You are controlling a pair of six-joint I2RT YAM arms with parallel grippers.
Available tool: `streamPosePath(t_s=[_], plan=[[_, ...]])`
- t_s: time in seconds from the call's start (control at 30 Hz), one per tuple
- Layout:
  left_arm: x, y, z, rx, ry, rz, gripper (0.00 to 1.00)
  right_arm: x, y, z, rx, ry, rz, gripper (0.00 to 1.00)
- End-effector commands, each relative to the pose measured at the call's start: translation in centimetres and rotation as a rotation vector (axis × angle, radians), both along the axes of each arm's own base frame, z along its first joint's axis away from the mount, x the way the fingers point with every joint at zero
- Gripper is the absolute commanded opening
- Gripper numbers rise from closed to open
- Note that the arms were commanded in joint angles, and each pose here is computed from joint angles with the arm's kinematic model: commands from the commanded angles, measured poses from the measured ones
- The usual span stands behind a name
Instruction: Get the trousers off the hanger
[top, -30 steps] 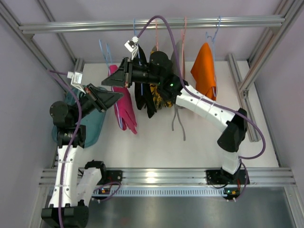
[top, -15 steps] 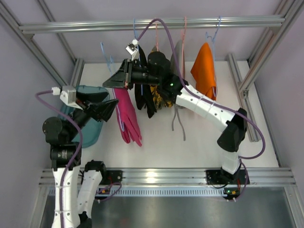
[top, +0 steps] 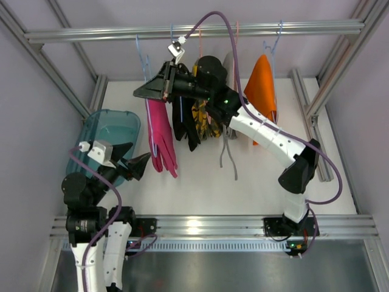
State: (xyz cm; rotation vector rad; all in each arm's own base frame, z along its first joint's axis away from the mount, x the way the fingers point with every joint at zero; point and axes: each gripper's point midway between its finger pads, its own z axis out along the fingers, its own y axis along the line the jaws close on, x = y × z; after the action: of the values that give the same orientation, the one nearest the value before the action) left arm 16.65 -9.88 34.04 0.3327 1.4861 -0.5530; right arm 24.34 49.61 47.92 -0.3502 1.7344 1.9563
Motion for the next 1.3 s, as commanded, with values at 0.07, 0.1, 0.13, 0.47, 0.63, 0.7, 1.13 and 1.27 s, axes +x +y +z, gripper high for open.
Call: streamPosePath(t_s=[0.07,0.1,0.13,0.47,0.63,0.7,1.13,1.27], plan=[[0.1,-0.3,-3.0,0.131,0.019,-0.054,0.77,-1.7,-3.8,10.2,0.25,-0.178,-0.038,0.0],[0.3,-0.2,-3.5,0.187,0.001,-0.066,0.77,-1.7,-3.8,10.3,0.252,-0.18,-0.041,0.0],[0.6,-0.2,-4.3,0.211,0.012,-0.079,0.77,-1.8,-3.9,10.7,0.259,-0.182,-0.044,0.0],[2.4,-0.9,-7.2,0.324,0.001,-0.185,0.84,1.3,-3.5,10.0,0.225,-0.097,-0.178,0.0],[4.3,-0.4,-6.3,0.268,-0.028,-0.119,0.84,1.3,-3.4,10.1,0.232,-0.086,-0.179,0.0],[5.0,-0.3,-6.0,0.24,-0.039,-0.099,0.84,1.2,-3.4,10.1,0.23,-0.08,-0.177,0.0],[7.8,1.1,-4.6,0.072,-0.027,0.038,0.65,0.9,-3.2,10.0,0.226,-0.078,-0.175,0.0],[7.6,1.2,-4.1,0.081,-0.049,0.047,0.42,0.8,-3.9,10.2,0.224,-0.108,-0.183,0.0]])
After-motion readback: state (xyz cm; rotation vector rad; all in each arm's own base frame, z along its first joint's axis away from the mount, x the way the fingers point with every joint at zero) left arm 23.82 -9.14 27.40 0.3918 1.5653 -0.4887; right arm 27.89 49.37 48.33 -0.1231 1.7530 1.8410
